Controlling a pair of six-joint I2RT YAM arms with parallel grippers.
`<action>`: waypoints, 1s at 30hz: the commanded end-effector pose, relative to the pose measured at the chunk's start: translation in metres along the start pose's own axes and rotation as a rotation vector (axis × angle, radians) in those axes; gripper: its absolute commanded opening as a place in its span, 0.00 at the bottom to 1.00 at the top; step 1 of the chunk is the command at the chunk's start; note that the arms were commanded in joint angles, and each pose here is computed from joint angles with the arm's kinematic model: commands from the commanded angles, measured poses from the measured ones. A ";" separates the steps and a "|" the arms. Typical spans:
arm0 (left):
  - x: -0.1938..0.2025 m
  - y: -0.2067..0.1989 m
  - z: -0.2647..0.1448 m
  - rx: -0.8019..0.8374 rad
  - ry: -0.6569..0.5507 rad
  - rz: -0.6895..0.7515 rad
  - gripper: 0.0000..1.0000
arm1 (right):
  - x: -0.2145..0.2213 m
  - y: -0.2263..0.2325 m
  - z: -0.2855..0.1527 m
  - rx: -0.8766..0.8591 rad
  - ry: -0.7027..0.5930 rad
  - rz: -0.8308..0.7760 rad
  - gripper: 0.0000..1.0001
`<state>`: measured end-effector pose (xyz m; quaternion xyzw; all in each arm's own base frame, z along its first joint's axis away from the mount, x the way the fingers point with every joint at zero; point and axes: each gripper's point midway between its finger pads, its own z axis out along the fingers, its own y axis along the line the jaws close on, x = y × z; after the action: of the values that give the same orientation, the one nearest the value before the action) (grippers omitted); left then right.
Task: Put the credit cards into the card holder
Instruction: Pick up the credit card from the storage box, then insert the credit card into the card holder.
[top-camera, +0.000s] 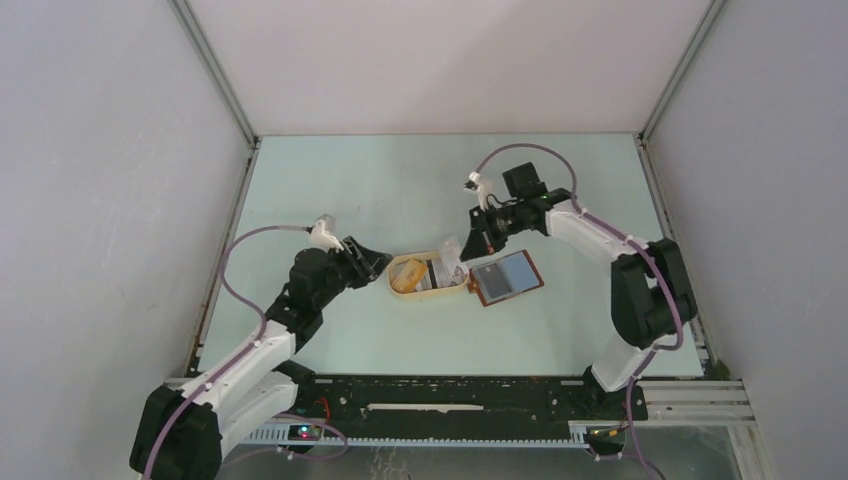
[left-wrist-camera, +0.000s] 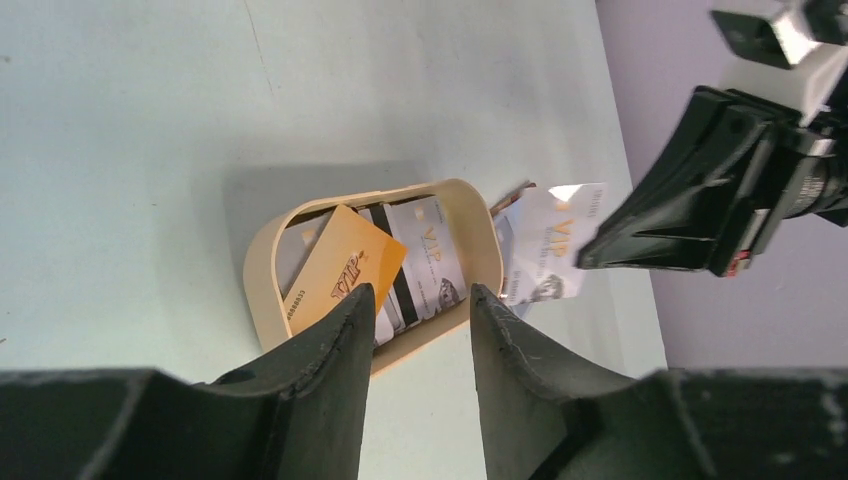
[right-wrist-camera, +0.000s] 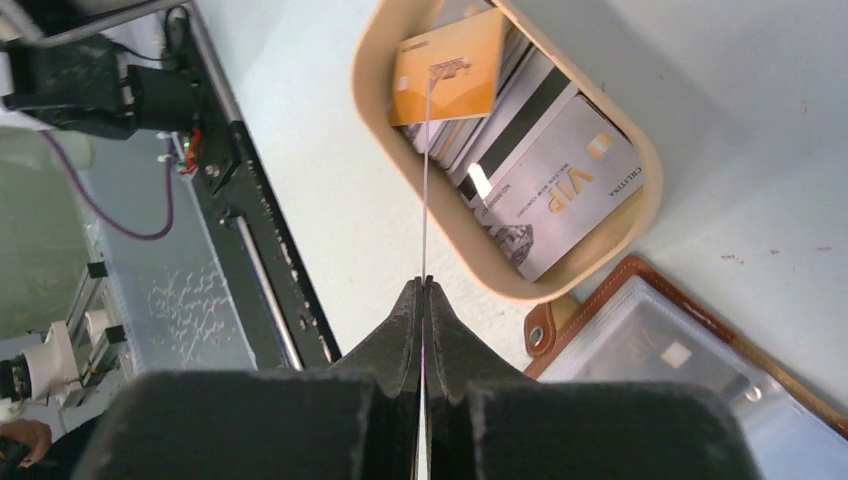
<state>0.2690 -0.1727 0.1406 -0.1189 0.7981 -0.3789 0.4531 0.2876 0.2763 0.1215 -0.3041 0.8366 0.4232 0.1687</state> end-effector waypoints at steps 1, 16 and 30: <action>-0.008 -0.023 -0.001 0.092 -0.016 0.053 0.45 | -0.010 0.028 -0.040 -0.118 -0.099 -0.156 0.00; 0.083 -0.145 0.060 0.355 0.345 0.407 0.46 | 0.062 -0.074 -0.127 0.102 -0.118 0.098 0.00; 0.153 -0.160 0.113 0.320 0.567 0.437 0.33 | 0.071 -0.099 -0.116 0.030 -0.072 0.219 0.00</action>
<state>0.2429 -0.4085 0.1163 0.2298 0.8311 -0.4106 0.2965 0.2877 0.1057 0.0835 -0.1821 0.8753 0.4222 0.1497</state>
